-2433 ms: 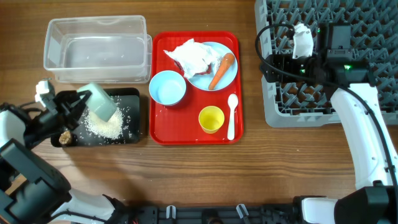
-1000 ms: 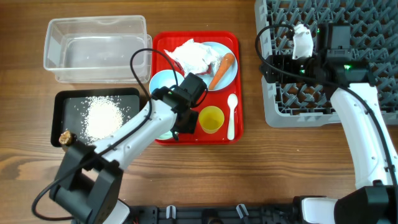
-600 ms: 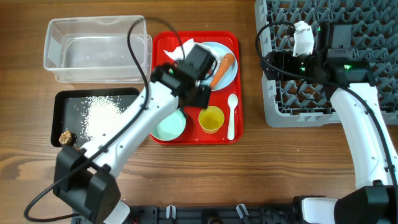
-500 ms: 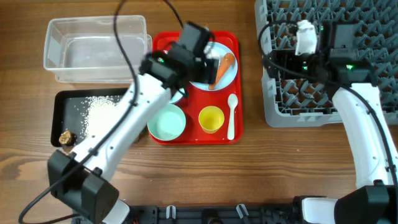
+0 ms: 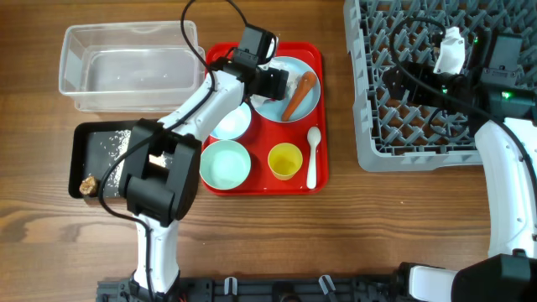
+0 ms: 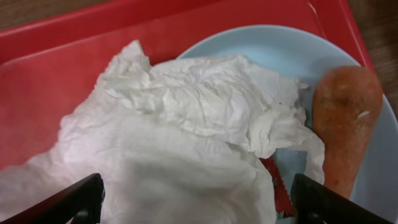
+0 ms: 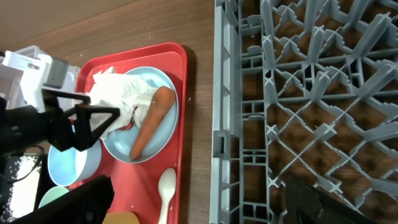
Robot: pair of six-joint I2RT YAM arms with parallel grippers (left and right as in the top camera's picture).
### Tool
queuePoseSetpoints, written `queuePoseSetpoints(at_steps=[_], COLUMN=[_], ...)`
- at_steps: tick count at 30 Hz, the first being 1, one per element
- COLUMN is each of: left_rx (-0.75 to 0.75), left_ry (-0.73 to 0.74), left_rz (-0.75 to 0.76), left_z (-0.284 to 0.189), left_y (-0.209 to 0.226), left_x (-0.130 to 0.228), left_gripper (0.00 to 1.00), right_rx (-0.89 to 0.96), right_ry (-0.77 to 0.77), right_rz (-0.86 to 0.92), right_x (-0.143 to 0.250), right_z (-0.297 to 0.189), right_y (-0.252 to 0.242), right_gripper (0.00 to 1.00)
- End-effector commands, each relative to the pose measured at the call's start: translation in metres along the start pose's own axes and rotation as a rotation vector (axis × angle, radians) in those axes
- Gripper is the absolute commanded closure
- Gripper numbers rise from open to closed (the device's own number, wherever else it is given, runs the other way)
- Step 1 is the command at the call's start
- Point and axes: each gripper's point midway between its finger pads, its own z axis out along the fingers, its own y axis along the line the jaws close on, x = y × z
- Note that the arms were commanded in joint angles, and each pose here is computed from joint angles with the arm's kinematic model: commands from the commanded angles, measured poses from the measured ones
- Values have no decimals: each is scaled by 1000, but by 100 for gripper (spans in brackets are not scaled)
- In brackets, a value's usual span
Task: Sort waste into correct bins and load items into the dishwasher rack
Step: 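Grasp the white tissue on the plate and drop it in the clear bin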
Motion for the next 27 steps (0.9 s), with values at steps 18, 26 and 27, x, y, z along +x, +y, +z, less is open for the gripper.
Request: queuePoseSetpoints(at_steps=[18, 26, 27], left_rx=[-84, -73, -73], left_ry=[63, -36, -35], left_rz=[69, 62, 61], left_z=[29, -10, -10], left_y=[0, -4, -4], left_x=[24, -10, -9], left_gripper=[75, 96, 96], right_rx=[-22, -22, -22], right_ry=[-18, -18, -18], right_rz=[-29, -29, -29], right_x=[-5, -5, -5], right_z=[-6, -6, -6], right_y=[7, 7, 7], right_gripper=[9, 9, 9])
